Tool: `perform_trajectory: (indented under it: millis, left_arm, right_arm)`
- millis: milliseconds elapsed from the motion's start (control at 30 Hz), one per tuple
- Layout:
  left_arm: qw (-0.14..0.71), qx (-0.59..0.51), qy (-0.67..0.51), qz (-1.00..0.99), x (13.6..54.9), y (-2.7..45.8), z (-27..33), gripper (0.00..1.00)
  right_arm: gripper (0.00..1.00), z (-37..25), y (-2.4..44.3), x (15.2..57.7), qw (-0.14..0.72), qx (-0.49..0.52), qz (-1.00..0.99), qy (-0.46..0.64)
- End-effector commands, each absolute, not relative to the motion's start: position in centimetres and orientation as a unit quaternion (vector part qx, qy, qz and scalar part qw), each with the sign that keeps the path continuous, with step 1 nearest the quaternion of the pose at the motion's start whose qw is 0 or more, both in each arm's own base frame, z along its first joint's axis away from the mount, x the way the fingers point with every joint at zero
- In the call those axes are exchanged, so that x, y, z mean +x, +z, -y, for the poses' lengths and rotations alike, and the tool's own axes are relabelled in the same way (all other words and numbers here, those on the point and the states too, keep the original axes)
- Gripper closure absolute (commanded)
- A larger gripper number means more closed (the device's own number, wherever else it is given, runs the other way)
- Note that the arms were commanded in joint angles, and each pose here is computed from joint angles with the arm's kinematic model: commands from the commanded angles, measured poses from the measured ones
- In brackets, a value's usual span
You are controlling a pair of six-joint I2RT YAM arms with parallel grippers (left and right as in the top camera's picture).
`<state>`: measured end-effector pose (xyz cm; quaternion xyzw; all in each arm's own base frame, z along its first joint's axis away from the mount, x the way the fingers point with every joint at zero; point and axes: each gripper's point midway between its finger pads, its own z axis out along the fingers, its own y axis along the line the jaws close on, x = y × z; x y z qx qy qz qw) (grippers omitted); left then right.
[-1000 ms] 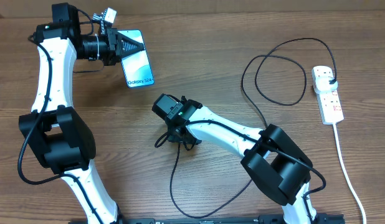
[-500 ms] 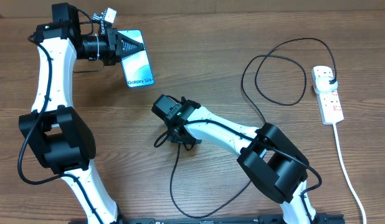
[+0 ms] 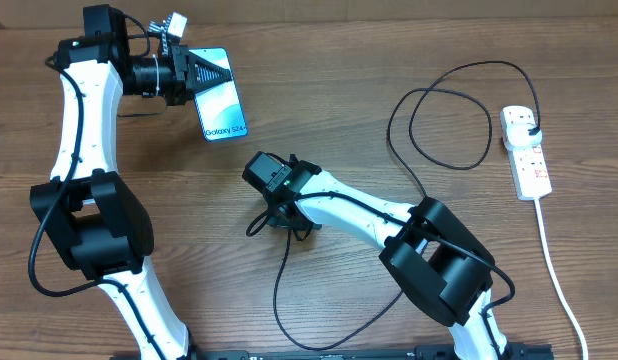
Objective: Plug charger to phone and switch on socket
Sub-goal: 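Lift the cable end with the right gripper toward the phone's bottom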
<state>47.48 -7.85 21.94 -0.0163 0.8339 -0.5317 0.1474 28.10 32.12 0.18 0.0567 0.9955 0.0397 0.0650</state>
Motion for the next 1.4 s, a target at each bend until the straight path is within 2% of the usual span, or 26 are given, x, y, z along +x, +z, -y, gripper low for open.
perform_trajectory:
  millis: [0, 267, 433, 600, 733, 767, 933, 1100, 1367]
  left_arm:
    - [0.151, -0.014, -0.549, -0.822, 47.3, 23.1, 8.0, 0.96]
    - [0.151, -0.014, -0.549, -0.822, 47.3, 23.1, 8.0, 0.95]
    - [0.152, -0.016, -0.550, -0.821, 47.3, 23.1, 7.8, 0.95]
    - [0.161, -0.009, -0.551, -0.819, 47.6, 23.3, 7.8, 0.96]
    - [0.156, -0.034, -0.557, -0.815, 48.3, 23.6, 7.7, 0.96]
    - [0.158, -0.039, -0.569, -0.806, 48.8, 24.3, 7.7, 0.96]
    - [0.180, -0.002, -0.628, -0.757, 49.5, 27.6, 8.3, 0.96]
    - [0.194, 0.009, -0.643, -0.741, 50.7, 29.4, 8.3, 0.95]
    - [0.207, 0.021, -0.649, -0.732, 51.9, 31.2, 9.2, 0.95]
  right_arm:
    - [0.96, -32.1, -0.4, 28.5, 0.068, 0.058, -0.995, 0.032]
    - [0.96, -31.1, -0.2, 28.7, 0.049, 0.072, -0.996, 0.034]
    - [0.96, -28.8, 1.2, 30.7, 0.031, 0.106, -0.992, 0.054]
    - [0.96, -31.0, 4.3, 32.8, -0.010, 0.043, -0.975, 0.217]
    - [0.96, -34.1, 9.1, 34.2, -0.025, -0.037, -0.914, 0.404]
    - [0.96, -34.8, 11.6, 34.7, -0.024, -0.072, -0.876, 0.477]
    - [0.96, -35.0, 17.8, 35.1, -0.010, -0.169, -0.768, 0.618]
    - [0.96, -33.9, 21.8, 34.7, 0.007, -0.248, -0.684, 0.686]
    - [0.96, -33.4, 23.5, 35.1, 0.050, -0.305, -0.644, 0.700]
